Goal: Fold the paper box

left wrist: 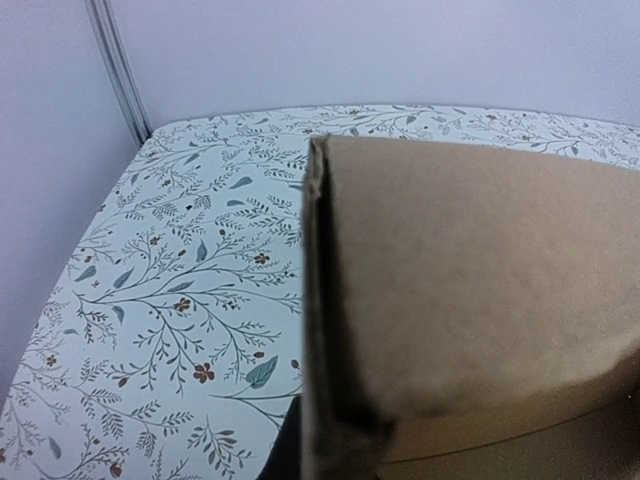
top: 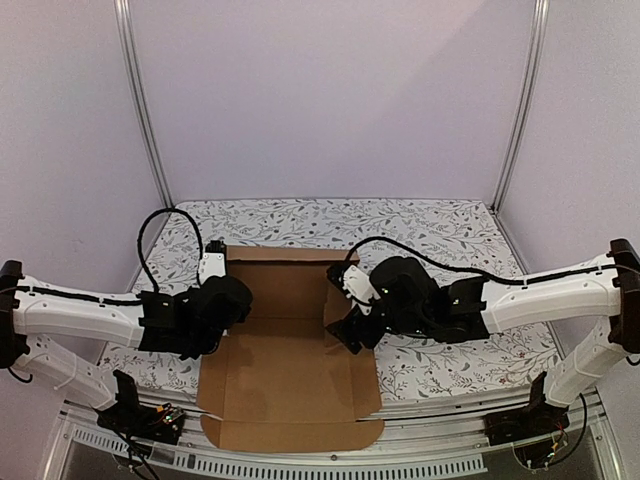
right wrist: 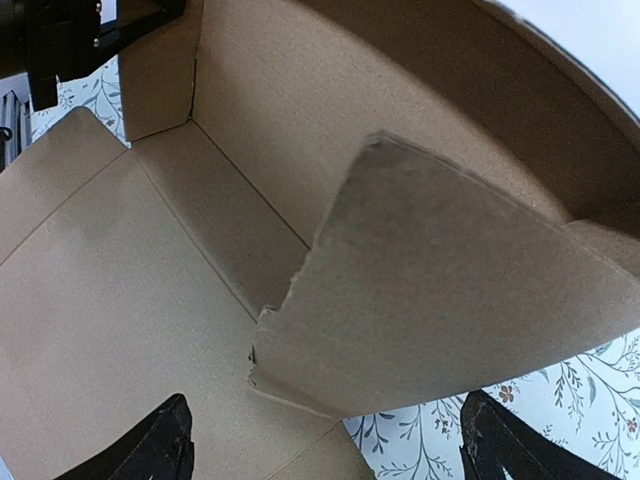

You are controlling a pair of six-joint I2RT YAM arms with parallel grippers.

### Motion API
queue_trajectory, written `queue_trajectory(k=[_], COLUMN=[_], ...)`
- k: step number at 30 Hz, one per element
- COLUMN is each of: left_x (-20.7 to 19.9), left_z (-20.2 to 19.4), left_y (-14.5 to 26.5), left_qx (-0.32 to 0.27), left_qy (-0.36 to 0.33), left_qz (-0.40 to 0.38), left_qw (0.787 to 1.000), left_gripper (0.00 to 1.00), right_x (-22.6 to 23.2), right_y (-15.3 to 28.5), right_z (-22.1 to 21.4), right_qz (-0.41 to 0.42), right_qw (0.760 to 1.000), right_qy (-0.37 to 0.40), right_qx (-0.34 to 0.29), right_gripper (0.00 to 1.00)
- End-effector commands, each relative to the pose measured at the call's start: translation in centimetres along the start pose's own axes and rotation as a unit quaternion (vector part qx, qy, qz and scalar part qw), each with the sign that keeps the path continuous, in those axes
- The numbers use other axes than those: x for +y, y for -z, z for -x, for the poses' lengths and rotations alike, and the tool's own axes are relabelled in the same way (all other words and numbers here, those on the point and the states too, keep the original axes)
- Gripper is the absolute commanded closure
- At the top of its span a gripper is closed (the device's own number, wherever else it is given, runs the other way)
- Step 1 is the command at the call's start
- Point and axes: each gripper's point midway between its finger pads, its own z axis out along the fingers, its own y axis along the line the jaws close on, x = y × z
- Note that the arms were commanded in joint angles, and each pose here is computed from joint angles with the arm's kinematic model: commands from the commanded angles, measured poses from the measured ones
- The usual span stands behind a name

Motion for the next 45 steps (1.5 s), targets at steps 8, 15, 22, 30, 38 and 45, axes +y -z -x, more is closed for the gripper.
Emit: queue_trajectory(k=[8,15,22,30,38,45], left_x=[-1.2,-1.3,-1.3,-1.4,-1.5,-1.3], left_z=[0.8,0.8,0.9,1.1,1.0,0.7], left_y=[0.7,0.8,0.8,0.8,0.8,0.7], left_qx=[-0.005,-0.005,-0.006,-0.008,-0.007,-0.005], left_qy=[0.021,0.019,0.015,0.016,0.016,0.014], left_qz=[-0.031,-0.033,-0.034,-0.035,-0.036,-0.033], left_qw=[0.999,0.999,0.999,0.999,0.999,0.999], left_gripper=[1.0,1.0,1.0,1.0,1.0,1.0], right_x=[-2.7,-3.5,-2.8,-3.4,-4.2,-4.8], right_y=[0.4,0.1,0.4,0.4,-0.4,-0.4], right_z=[0.6,1.1,1.4,2.1,2.5,2.2], right_qz=[-0.073,-0.1,-0.077,-0.099,-0.13,-0.176], right_qw=[0.997,0.995,0.997,0.994,0.988,0.979], right_qy=[-0.007,-0.027,-0.008,-0.024,-0.08,-0.098], right_qx=[-0.006,-0.017,-0.019,-0.028,-0.036,-0.037], right_gripper=[0.18,0.34,0.44,0.68,0.79,0.82])
